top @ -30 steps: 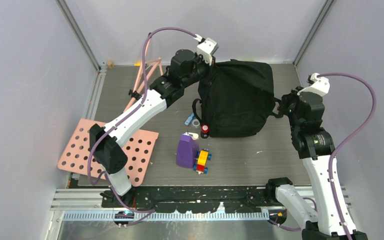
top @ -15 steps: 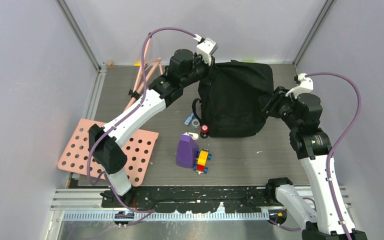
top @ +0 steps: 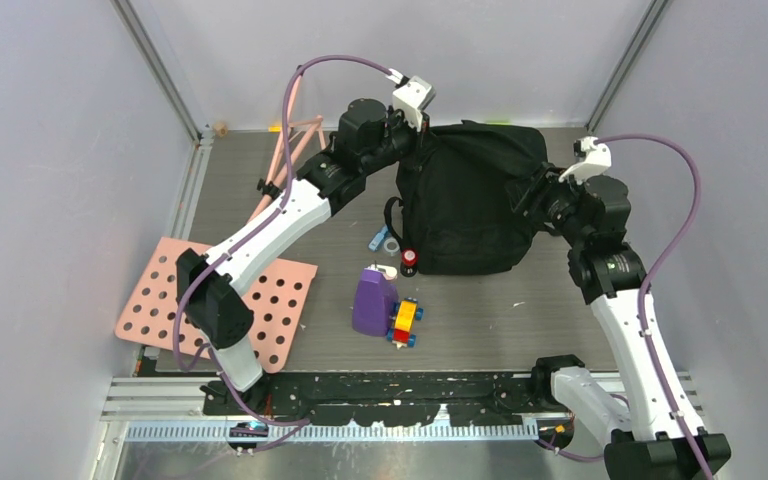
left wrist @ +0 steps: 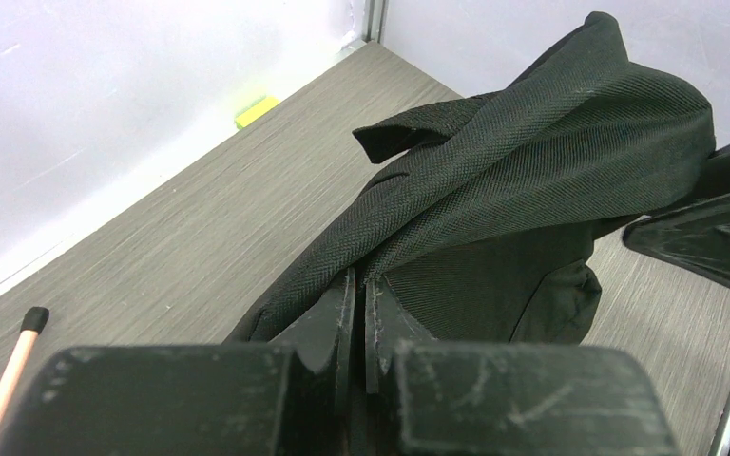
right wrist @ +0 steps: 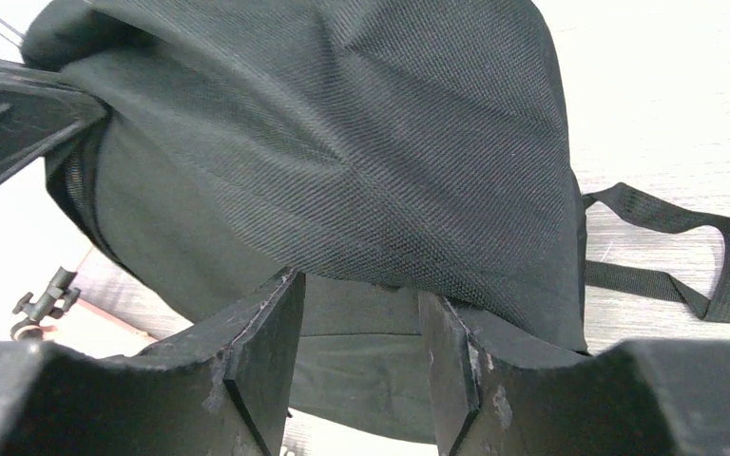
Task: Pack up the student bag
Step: Zip the student bag at the center of the board.
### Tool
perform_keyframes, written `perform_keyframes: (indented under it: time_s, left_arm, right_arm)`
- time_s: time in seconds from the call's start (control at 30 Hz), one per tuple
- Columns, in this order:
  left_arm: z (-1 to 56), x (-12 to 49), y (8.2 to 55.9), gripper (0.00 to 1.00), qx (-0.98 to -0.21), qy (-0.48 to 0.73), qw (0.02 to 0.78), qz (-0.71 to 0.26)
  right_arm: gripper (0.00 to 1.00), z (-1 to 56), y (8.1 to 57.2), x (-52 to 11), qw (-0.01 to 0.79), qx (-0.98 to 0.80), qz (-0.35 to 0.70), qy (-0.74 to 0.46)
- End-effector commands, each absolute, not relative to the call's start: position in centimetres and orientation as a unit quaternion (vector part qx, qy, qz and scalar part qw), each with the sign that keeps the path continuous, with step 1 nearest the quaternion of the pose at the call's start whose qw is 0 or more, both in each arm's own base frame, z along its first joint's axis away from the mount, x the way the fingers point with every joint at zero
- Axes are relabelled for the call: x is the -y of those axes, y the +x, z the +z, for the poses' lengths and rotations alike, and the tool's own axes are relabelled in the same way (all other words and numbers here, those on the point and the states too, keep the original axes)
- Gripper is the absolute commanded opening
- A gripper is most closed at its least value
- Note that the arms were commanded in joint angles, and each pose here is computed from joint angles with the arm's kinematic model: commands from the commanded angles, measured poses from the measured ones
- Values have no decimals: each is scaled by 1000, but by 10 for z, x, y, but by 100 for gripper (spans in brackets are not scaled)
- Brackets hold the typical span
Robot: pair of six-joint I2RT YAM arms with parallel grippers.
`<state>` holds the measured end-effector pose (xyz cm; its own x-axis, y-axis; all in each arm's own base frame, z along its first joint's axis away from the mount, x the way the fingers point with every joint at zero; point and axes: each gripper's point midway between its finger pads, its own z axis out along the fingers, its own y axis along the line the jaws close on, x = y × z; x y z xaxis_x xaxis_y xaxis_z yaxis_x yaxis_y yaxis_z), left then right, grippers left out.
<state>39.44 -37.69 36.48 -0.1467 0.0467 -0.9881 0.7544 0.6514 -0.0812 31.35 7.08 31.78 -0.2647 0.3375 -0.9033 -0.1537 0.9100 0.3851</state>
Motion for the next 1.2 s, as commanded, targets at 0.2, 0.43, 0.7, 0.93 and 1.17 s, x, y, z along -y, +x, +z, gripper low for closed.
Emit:
perform_keyframes:
  time_s: [0.2, 0.43, 0.7, 0.93, 1.17]
  left_arm:
    - [431, 351, 395, 0, -646, 254, 653, -303]
    - [431, 348, 399, 0, -649, 250, 657, -290]
    - [430, 332, 411, 0, -663, 219, 670, -251]
    - [426, 327, 416, 0, -675, 208, 669, -233]
    - [427, 320, 419, 0, -676, 198, 673, -226]
  right_arm:
    - [49, 338, 343, -62, 691, -700, 173, 48]
    - [2, 356, 344, -36, 726, -664, 135, 112]
    - [0, 339, 305, 21, 674, -700, 18, 235]
    - [0, 304, 281, 42, 609, -751, -60, 249]
    - [0, 272, 290, 52, 551, -791, -90, 249]
